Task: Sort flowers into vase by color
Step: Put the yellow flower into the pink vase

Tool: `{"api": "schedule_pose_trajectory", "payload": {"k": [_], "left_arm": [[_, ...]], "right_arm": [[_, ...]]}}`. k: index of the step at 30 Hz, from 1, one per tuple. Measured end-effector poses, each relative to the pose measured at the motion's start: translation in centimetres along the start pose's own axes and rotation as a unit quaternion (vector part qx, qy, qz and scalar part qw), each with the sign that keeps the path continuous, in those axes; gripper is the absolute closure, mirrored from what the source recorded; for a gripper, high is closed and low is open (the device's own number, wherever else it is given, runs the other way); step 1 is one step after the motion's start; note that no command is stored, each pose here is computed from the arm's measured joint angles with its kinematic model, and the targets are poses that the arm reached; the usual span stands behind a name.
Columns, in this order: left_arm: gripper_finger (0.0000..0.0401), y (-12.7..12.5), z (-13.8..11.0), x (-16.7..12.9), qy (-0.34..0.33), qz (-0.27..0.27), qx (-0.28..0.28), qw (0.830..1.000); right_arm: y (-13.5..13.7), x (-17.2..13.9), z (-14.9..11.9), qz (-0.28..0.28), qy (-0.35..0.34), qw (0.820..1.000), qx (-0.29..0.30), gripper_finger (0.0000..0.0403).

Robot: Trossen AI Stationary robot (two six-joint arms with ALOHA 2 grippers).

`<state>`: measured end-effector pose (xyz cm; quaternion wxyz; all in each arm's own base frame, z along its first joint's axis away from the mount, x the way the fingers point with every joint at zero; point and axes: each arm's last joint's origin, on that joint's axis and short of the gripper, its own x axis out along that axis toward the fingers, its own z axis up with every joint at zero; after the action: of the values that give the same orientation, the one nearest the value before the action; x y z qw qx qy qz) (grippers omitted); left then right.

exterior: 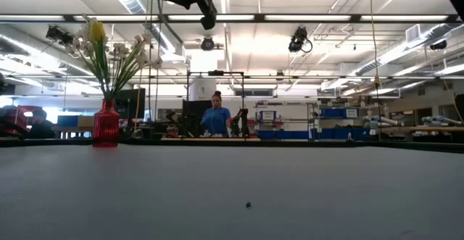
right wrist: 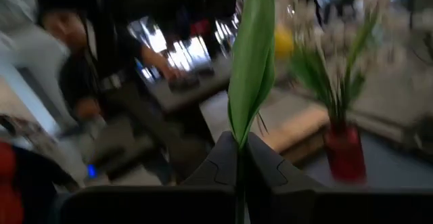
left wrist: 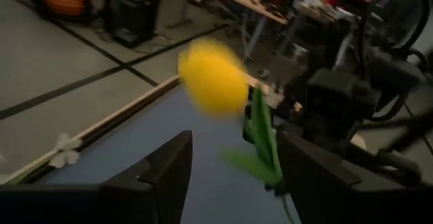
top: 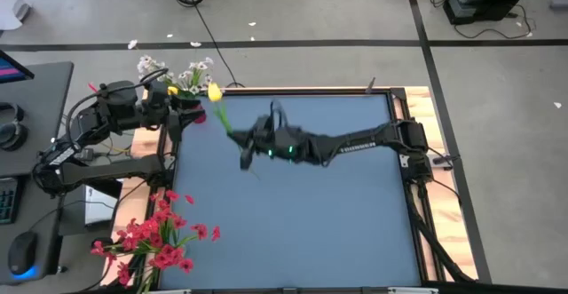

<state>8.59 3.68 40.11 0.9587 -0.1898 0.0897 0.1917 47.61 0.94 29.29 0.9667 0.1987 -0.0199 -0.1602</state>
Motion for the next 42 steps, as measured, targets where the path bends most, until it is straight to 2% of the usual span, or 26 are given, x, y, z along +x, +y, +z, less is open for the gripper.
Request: {"api": "schedule_pose_trajectory", "payload": {"k": [5, 8, 12, 15, 18, 21, 25, 33, 37, 42], "left_arm": [[0.0180, 0.2, 0.6, 0.6, -0.035, 0.051, -0.046, 0.997], [0.0180, 0.3, 1.1, 1.5, -0.053, 0.069, -0.060, 0.994], [0.0180, 0.2, 1.9, 4.0, -0.066, 0.062, -0.058, 0.994], [0.0180, 0.2, 2.2, 6.0, -0.064, 0.058, -0.053, 0.995], [0.0180, 0.2, 2.6, 7.3, -0.073, 0.054, -0.046, 0.995], [0.0180, 0.1, 3.0, 8.4, -0.091, 0.047, -0.044, 0.994], [0.0180, -0.1, 3.8, 9.6, -0.130, 0.032, -0.031, 0.991], [0.0181, -0.2, 4.2, 12.6, -0.145, -0.010, -0.005, 0.989], [0.0212, -0.1, 4.1, 13.0, -0.141, -0.010, -0.016, 0.990], [0.0294, -0.2, 4.3, 12.7, -0.149, -0.011, -0.016, 0.989]], "right_arm": [[-4.0, 1.5, 3.4, 0.055, -0.061, 0.997, -0.010, 0.0390], [-6.2, 2.0, 4.9, 0.119, -0.070, 0.990, -0.038, 0.0390], [-8.8, 2.3, 6.5, 0.187, -0.069, 0.978, -0.060, 0.0390], [-10.9, 2.2, 8.2, 0.223, -0.101, 0.968, -0.058, 0.0390], [-12.9, 1.8, 10.1, 0.244, -0.140, 0.958, -0.057, 0.0390], [-14.7, 1.6, 11.0, 0.263, -0.136, 0.954, -0.050, 0.0390], [-15.9, 1.4, 11.5, 0.296, -0.117, 0.946, -0.060, 0.0390], [-16.3, 1.2, 11.6, 0.338, -0.095, 0.933, -0.077, 0.0390], [-17.0, 1.1, 11.9, 0.340, -0.091, 0.933, -0.074, 0.0390], [-18.3, 0.8, 12.6, 0.340, -0.093, 0.934, -0.062, 0.0387]]}}
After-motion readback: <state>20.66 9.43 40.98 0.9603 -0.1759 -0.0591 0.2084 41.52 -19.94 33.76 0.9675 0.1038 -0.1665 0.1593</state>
